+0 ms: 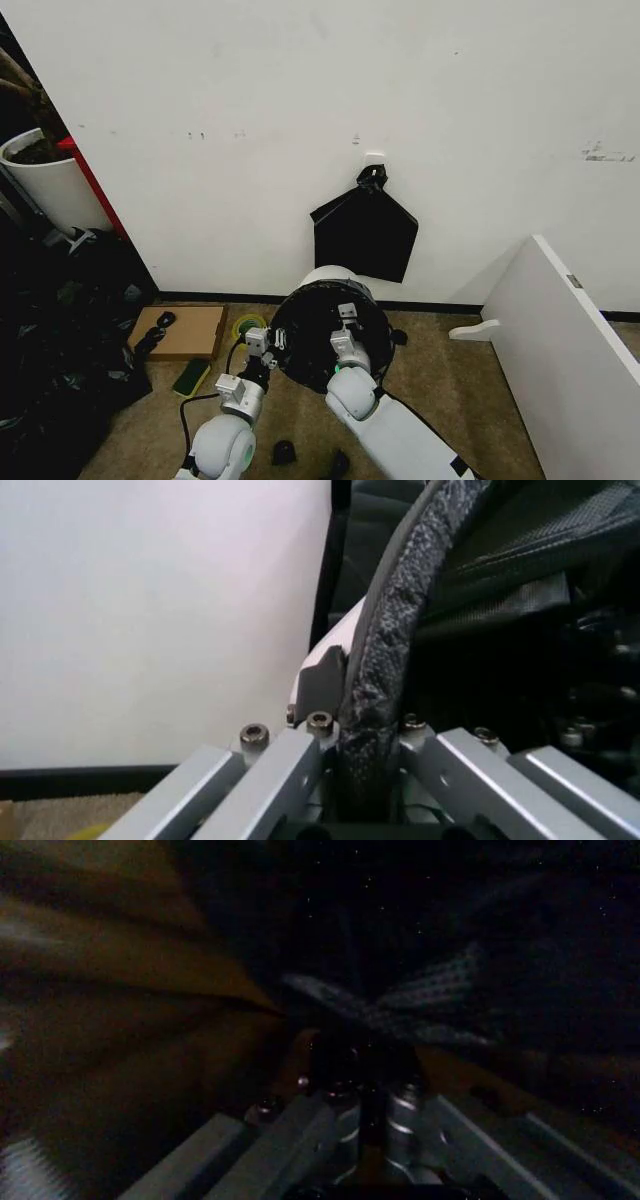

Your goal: Place the garbage bag over the trash bin.

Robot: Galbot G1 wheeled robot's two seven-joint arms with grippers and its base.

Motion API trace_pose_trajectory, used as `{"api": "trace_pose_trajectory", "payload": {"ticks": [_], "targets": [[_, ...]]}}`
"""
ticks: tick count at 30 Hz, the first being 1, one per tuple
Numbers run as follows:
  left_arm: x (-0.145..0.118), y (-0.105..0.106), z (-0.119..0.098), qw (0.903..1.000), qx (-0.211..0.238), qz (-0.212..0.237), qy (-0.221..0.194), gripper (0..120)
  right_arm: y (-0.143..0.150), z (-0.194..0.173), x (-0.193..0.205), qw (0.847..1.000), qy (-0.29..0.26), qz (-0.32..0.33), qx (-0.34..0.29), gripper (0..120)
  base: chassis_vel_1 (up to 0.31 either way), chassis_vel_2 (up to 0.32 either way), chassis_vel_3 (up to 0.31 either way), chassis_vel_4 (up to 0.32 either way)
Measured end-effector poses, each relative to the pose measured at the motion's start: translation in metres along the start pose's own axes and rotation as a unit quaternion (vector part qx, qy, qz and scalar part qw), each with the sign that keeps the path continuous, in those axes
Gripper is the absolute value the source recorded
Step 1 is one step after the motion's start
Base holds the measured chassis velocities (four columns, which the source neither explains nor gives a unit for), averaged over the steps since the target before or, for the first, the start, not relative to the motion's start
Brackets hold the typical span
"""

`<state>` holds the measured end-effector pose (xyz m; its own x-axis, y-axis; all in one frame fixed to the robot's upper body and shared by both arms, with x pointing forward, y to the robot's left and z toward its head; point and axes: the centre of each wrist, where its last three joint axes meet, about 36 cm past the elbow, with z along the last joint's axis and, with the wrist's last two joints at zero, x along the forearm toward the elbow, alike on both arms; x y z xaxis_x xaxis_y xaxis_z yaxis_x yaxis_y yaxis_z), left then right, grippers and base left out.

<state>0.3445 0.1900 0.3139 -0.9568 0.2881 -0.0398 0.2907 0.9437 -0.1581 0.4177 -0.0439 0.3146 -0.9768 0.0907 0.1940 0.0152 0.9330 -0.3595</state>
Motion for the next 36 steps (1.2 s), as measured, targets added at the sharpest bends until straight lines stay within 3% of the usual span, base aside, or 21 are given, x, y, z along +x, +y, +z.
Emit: {"api": "trace_pose_trajectory", "payload": {"ticks": [8,13,22,26,36], "targets": [[-0.006,0.009,-0.001,0.9999,-0.012,0.004,0.0,0,-0.019,-0.023,0.05,0.993,0.001,-0.11,-0.047,0,0.0,0.0,0.0,0.0],[-0.008,0.013,0.002,0.9993,-0.034,0.012,-0.009,0,-0.024,-0.059,0.071,0.976,0.084,-0.164,-0.119,0,0.0,0.0,0.0,0.0],[-0.008,0.009,0.003,0.9986,-0.043,0.02,-0.022,0,-0.003,-0.067,0.051,0.968,0.158,-0.155,-0.117,0,0.0,0.0,0.0,0.0],[-0.009,0.009,0.0,0.9982,-0.045,0.023,-0.031,0,0.011,-0.067,0.039,0.971,0.176,-0.136,-0.088,0,0.0,0.0,0.0,0.0],[-0.01,0.014,-0.005,0.9977,-0.048,0.022,-0.044,0,0.023,-0.042,0.015,0.988,0.134,-0.074,0.003,0,0.0,0.0,0.0,0.0]]}}
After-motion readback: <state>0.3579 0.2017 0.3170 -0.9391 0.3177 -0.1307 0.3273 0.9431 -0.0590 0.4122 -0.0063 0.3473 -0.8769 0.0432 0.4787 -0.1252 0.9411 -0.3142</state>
